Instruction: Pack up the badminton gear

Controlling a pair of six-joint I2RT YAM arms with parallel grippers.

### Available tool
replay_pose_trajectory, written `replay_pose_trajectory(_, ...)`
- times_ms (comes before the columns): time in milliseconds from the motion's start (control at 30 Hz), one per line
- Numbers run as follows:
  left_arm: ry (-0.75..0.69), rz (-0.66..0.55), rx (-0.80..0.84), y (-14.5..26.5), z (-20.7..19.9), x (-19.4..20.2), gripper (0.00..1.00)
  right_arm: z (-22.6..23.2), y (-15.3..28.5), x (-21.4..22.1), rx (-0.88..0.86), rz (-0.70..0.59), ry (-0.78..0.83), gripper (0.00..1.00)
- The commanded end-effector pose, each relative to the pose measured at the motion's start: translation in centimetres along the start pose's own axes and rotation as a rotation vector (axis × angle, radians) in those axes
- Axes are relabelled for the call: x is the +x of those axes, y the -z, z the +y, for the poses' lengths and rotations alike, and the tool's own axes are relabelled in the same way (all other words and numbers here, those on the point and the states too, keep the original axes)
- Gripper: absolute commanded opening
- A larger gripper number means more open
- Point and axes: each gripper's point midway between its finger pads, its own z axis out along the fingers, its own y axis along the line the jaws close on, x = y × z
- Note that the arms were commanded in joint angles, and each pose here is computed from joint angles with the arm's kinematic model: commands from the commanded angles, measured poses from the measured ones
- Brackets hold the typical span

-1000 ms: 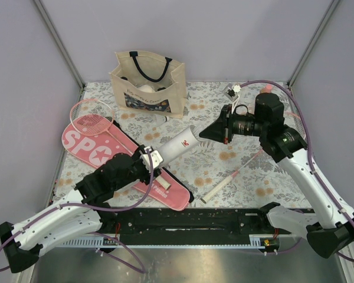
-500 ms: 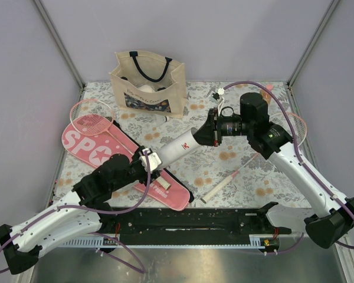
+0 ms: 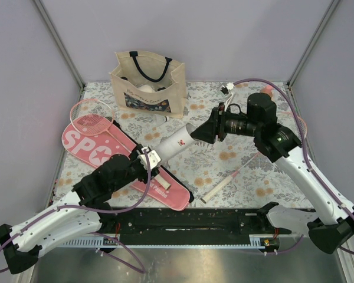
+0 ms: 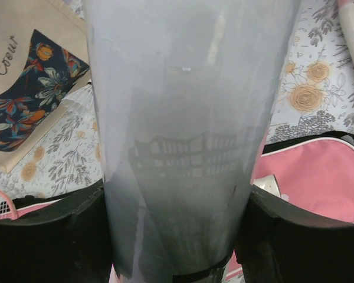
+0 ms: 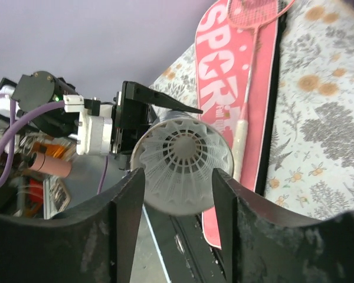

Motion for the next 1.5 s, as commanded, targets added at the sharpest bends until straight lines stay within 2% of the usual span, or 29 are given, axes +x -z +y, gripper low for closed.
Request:
replay_pose_trajectory(0,0.033,-0.098,-0.141,0.9,2.9,-3.0,0.53,2.3,3.2,-5.1,0.078,-0.214,0.074,0.61)
replay_pose_trajectory(167,0.082,-0.098,-0.255,2.1,4.9,-3.1,0.52,0.9,4.4,-7.5,0.185,-0.388,0.060,0.66)
replay_pose_trajectory(333,0.156,-0.124,-0.528,5.4,9.4,-3.2,0.52,-4.8,3.3,-7.9,0.356,-0.512,-0.058,0.64)
replay_pose_trajectory(467,0.199,-0.183,-0.636,7.7,11.1,-3.6,0.51,-10.1,0.5,-6.6,0.460,-0.515,-0.158,0.63)
replay_pose_trajectory(633,0.229,-0.256,-0.693,9.6,12.0,-4.1,0.52,-15.9,-4.5,-4.5,0.611,-0.414,-0.198,0.63)
replay_pose_trajectory(833,0.262,-0.305,-0.734,11.1,12.6,-4.3,0.52,-19.8,-11.1,-3.9,0.772,-0.295,-0.022,0.63)
replay_pose_trajectory(900,0.268,-0.311,-0.740,11.3,12.7,-4.2,0.52,-20.6,-13.4,-3.5,0.790,-0.238,0.084,0.63)
replay_pose_trajectory(1033,0.288,-0.338,-0.757,12.0,12.9,-4.2,0.52,-20.7,-16.8,-3.3,0.794,-0.087,0.406,0.66)
replay_pose_trajectory(1067,0.289,-0.345,-0.758,12.1,12.9,-4.3,0.52,-22.0,-17.2,-2.0,0.833,0.003,0.453,0.67)
replay_pose_trajectory(1167,0.289,-0.359,-0.761,12.4,13.0,-4.5,0.52,-23.9,-16.8,-2.7,1.019,0.017,0.310,0.67)
replay_pose_trajectory(1300,0.299,-0.372,-0.767,12.7,13.3,-4.6,0.52,-24.1,-19.0,-0.2,1.017,-0.063,0.039,0.67)
replay_pose_trajectory(1467,0.309,-0.384,-0.756,12.5,13.2,-4.7,0.52,-25.1,-21.1,2.7,0.951,-0.276,-0.296,0.68)
